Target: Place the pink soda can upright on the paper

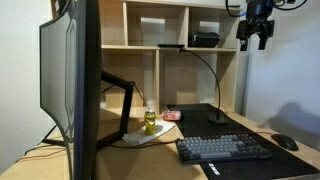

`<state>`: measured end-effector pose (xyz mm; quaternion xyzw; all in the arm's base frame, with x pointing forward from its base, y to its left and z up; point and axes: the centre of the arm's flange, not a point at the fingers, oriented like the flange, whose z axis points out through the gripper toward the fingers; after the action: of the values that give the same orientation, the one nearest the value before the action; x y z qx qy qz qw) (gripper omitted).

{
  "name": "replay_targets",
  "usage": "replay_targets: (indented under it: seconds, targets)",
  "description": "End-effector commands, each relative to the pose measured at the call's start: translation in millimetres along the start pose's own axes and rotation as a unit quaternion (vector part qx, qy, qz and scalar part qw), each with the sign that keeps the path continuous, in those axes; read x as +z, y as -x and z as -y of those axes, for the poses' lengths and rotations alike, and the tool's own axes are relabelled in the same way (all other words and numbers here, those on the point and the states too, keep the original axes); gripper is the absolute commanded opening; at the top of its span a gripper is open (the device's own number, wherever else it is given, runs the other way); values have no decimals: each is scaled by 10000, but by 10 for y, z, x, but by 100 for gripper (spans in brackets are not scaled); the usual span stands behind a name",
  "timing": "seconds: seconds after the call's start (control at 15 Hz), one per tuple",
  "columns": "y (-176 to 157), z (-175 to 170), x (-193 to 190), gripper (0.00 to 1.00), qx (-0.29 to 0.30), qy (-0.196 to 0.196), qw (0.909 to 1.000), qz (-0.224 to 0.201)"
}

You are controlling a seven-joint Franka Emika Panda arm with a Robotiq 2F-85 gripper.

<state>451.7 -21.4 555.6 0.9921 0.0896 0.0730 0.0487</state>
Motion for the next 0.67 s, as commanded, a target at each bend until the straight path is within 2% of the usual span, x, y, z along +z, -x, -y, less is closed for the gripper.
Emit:
replay_targets:
  seconds: [0.0, 0.07, 0.13, 0.27, 0.33, 0.47, 0.6]
  targets:
    - [0, 0, 0, 100, 0, 0, 10000, 0]
    - [0, 0, 0, 100, 0, 0, 10000, 0]
    - [-100, 5, 270, 100, 114, -61, 9995, 297]
    - [-281, 243, 650, 100, 14, -912, 9958, 73]
    - [-395, 407, 809, 100, 129, -1195, 9927, -63]
    - [-654, 647, 1114, 100, 495, -1766, 9828, -231]
    - [-799, 770, 1296, 100, 897, -2303, 9684, -340]
